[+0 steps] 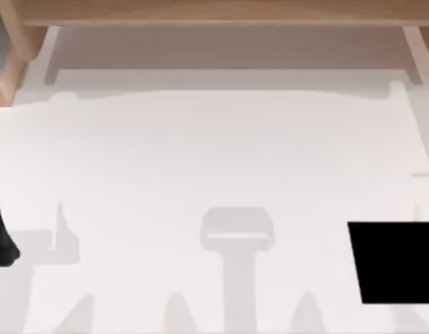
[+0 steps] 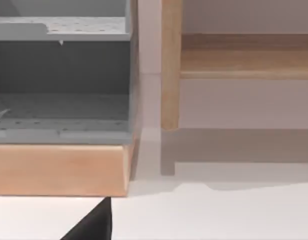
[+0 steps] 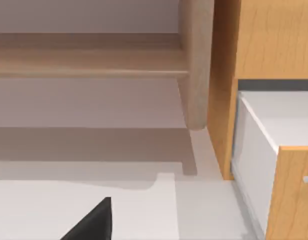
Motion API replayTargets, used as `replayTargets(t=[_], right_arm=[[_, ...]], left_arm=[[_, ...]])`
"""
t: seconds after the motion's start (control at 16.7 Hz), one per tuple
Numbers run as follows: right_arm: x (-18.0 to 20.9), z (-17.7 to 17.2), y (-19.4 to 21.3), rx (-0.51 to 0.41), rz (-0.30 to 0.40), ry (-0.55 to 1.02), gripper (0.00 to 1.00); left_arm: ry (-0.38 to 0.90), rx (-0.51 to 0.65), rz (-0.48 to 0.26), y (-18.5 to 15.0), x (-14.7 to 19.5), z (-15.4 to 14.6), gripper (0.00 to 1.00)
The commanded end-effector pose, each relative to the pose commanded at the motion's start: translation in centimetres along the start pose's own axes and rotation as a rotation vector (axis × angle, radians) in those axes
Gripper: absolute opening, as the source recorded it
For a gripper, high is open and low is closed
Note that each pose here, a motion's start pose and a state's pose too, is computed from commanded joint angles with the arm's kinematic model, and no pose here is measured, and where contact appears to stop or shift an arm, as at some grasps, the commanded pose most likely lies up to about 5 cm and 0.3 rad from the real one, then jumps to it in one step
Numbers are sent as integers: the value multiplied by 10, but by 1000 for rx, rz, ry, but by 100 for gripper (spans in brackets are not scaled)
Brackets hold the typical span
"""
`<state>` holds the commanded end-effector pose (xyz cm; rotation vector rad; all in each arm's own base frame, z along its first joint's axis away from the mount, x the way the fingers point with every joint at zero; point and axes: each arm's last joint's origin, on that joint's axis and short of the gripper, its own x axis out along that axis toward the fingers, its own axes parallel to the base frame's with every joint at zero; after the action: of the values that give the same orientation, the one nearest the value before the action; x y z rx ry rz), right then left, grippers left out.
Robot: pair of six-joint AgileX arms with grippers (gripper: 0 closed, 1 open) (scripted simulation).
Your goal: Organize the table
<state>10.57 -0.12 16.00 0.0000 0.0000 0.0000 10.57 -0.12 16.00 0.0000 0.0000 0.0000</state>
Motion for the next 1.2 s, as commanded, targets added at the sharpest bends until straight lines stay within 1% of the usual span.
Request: replayTargets(t=[0.18, 0.36, 0.48, 0.66, 0.78, 0.96, 1.08, 1.2], right_arm=[[0, 2, 0, -1, -4, 9, 100], [1, 17, -4, -11, -37, 92, 100], [4, 38, -8, -19, -74, 183, 100], [20, 83, -19, -29, -140, 356, 100], [43, 117, -30, -31, -183, 486, 100], [98, 159, -55, -28, -224, 691, 100], [144, 174, -77, -24, -230, 826, 100], [195, 174, -102, -18, -222, 958, 100]], left_arm=[[0, 0, 0, 0, 0, 0, 100], [0, 0, 0, 0, 0, 0, 100], [0, 0, 0, 0, 0, 0, 100], [0, 0, 0, 0, 0, 0, 100], [0, 0, 0, 0, 0, 0, 100], [0, 0, 0, 0, 0, 0, 100], [0, 0, 0, 0, 0, 0, 100], [0, 0, 0, 0, 0, 0, 100]])
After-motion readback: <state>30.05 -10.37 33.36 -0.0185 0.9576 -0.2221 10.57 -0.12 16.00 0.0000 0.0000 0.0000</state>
